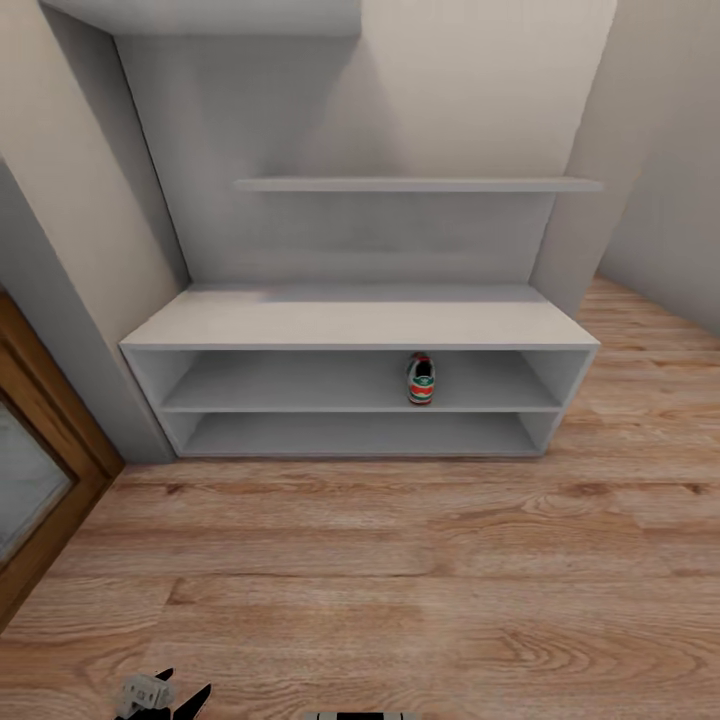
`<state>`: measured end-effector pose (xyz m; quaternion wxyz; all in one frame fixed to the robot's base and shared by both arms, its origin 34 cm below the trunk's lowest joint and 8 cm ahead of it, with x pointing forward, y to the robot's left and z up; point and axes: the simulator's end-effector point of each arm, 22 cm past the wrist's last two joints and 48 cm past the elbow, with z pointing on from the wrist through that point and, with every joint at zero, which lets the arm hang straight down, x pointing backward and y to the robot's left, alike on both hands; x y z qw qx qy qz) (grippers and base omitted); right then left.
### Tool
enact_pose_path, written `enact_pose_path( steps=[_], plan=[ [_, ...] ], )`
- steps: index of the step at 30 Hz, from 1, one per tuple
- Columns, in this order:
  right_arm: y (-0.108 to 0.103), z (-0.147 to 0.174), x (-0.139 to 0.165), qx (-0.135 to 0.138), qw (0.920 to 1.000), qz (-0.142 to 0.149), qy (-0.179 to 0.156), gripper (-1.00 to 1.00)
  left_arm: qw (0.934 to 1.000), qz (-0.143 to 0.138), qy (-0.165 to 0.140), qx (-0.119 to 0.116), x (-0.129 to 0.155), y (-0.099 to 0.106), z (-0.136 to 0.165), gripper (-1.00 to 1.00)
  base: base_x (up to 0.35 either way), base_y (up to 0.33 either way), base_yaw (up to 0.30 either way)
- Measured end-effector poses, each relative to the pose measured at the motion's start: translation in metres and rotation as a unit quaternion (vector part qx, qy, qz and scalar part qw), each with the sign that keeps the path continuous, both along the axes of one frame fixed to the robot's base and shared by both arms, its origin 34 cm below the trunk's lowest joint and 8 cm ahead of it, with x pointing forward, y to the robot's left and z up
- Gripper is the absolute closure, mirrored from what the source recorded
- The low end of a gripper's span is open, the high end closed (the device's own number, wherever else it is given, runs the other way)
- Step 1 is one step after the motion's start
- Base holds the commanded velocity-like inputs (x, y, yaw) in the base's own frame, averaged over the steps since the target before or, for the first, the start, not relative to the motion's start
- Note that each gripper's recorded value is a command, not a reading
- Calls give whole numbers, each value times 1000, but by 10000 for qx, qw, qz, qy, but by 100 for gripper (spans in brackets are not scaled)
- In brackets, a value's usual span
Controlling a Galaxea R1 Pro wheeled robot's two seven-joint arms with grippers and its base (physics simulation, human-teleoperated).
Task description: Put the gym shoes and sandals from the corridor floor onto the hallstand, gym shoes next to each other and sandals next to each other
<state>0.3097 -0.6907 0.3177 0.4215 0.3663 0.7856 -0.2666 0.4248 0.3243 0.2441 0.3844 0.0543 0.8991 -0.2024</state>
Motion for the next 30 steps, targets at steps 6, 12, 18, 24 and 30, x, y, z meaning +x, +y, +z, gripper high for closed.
enact_pose_path(
  steps=[6,12,18,24,30],
  plan=[
    [0,0,0,3,10000,2,4,100,10000,-1,2,1,0,0,0,-100,0,310,0],
    [3,-4,-2,47,10000,-4,23,100,10000,-3,0,1,0,0,0,-100,0,310,0],
    [6,-8,-4,102,9999,-19,41,100,10000,-3,-1,1,0,0,0,-100,0,310,0],
    [6,-9,-4,109,9999,-20,43,100,10000,0,6,2,0,0,0,-100,0,310,0],
    [6,-9,-4,110,9999,-20,44,100,10000,4,13,2,0,0,0,-100,0,310,0]
  ],
)
